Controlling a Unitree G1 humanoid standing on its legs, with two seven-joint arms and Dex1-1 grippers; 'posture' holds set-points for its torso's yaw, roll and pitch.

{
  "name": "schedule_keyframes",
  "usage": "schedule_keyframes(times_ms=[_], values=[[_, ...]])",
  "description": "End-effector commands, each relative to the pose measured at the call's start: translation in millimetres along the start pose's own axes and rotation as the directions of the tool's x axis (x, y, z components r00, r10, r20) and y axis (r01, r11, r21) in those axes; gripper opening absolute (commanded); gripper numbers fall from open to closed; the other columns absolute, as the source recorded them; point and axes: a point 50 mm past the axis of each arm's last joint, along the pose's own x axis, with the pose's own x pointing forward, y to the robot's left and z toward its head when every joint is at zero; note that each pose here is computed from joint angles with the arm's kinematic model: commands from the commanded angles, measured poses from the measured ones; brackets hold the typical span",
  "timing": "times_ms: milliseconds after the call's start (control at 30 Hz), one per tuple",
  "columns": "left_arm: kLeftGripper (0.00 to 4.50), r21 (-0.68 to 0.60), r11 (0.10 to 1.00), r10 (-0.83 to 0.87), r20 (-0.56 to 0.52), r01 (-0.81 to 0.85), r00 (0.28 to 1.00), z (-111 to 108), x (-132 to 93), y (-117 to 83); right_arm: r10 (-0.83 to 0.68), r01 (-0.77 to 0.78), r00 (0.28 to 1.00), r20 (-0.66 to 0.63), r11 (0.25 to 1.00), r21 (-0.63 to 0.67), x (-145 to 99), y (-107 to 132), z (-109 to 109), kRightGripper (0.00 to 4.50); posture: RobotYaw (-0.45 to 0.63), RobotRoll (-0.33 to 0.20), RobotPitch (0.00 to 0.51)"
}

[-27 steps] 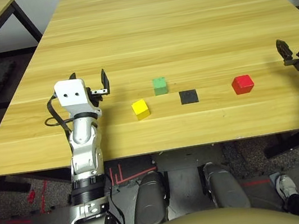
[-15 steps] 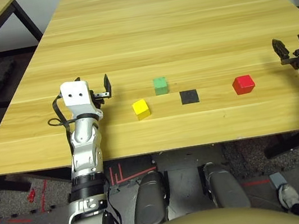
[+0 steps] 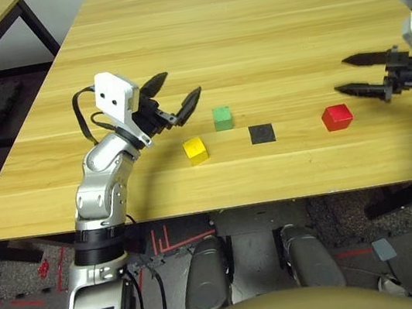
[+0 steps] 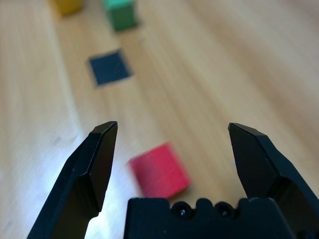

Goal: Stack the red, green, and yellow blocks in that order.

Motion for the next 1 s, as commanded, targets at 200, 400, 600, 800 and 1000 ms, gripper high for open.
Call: schedule_keyframes(times_ms=[200,400,600,800,1000], values=[[4.45,0.014,0.998,-0.056,-0.027,0.056,0.998,3.1,7.4,-6.8,0.077,-0.099,0.979,-0.189,0.989,-0.107,11.3,-3.1,1.1,4.5,0.19,-0.182,0.07],[4.45,-0.003,0.985,-0.174,-0.112,0.175,0.978,-0.9,-1.8,-22.9,0.106,-0.148,0.961,-0.255,0.978,-0.15,23.9,-4.7,4.1,4.5,0.24,-0.184,0.073],[4.45,-0.014,0.974,-0.226,-0.167,0.227,0.96,2.4,-10.2,-30.3,0.099,-0.152,0.944,-0.314,0.977,-0.148,35.1,-5.0,-0.5,4.5,0.28,-0.181,0.072],[4.5,0.004,0.959,-0.277,-0.212,0.284,0.937,11.7,-14.1,-32.9,0.096,-0.158,0.938,-0.333,0.974,-0.165,47.9,-6.1,2.1,2.82,0.3,-0.179,0.076],[4.5,0.018,0.944,-0.318,-0.223,0.33,0.921,25.2,-10.1,-34.7,0.213,-0.245,0.959,-0.186,0.954,-0.172,75.5,-7.2,37.5,2.06,0.3,-0.182,0.078]])
